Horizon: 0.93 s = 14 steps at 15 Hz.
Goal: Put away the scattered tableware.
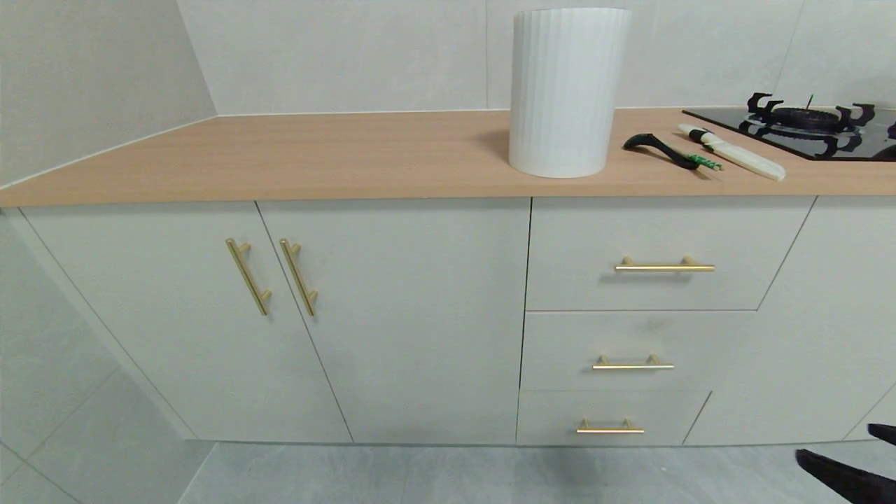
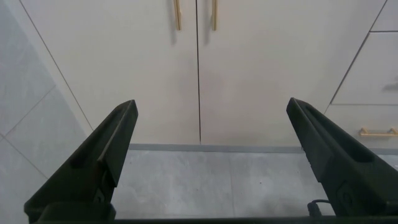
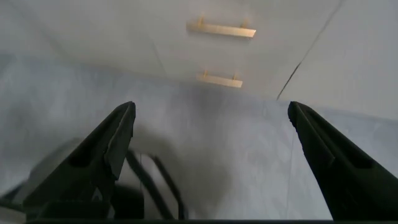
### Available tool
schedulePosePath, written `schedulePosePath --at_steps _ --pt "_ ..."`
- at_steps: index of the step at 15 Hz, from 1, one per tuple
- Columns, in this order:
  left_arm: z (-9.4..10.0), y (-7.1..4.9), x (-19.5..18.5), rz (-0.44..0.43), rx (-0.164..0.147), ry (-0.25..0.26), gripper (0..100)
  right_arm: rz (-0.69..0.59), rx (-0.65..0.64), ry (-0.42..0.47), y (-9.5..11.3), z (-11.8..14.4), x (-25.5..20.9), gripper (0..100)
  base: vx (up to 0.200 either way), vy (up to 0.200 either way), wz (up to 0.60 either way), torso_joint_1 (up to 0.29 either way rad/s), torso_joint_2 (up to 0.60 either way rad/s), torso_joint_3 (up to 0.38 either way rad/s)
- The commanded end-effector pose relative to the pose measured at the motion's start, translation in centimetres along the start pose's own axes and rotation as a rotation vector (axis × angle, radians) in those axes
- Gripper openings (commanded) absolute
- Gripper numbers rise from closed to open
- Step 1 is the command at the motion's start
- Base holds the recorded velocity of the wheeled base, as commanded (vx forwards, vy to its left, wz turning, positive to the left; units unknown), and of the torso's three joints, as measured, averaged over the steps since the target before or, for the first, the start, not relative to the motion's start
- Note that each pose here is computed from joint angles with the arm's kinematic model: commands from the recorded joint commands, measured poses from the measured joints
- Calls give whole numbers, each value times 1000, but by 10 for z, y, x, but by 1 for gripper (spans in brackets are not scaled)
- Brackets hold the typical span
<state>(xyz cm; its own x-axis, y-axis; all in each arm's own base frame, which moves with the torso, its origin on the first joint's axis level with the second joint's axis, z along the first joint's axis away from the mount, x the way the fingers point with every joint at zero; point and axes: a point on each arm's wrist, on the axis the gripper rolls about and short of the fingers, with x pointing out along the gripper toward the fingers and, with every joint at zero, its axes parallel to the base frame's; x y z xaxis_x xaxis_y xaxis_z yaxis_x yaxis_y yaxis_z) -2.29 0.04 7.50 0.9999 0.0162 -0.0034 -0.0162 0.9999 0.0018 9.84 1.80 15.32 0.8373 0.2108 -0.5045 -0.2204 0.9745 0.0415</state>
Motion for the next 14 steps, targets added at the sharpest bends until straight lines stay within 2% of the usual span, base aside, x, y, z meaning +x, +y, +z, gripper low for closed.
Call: schedulePosePath --at_steps 1,5,7,10,13,14 --pt "0 0 0 1 0 1 100 22 -22 256 0 25 110 100 0 0 0 0 0 0" --pt "0 0 0 1 0 1 100 -70 -45 246 0 27 186 100 0 0 0 0 0 0" --pt "0 0 0 1 0 1 100 -76 -44 240 -1 24 212 100 0 0 0 0 0 0" --pt "0 0 0 1 0 1 100 -115 -36 249 -7 10 253 100 0 0 0 0 0 0" --pt "0 0 0 1 0 1 100 -182 -32 187 -14 -8 283 100 0 0 0 0 0 0" --pt "0 0 0 1 0 1 100 -204 -22 138 -16 -13 293 100 0 0 0 0 0 0"
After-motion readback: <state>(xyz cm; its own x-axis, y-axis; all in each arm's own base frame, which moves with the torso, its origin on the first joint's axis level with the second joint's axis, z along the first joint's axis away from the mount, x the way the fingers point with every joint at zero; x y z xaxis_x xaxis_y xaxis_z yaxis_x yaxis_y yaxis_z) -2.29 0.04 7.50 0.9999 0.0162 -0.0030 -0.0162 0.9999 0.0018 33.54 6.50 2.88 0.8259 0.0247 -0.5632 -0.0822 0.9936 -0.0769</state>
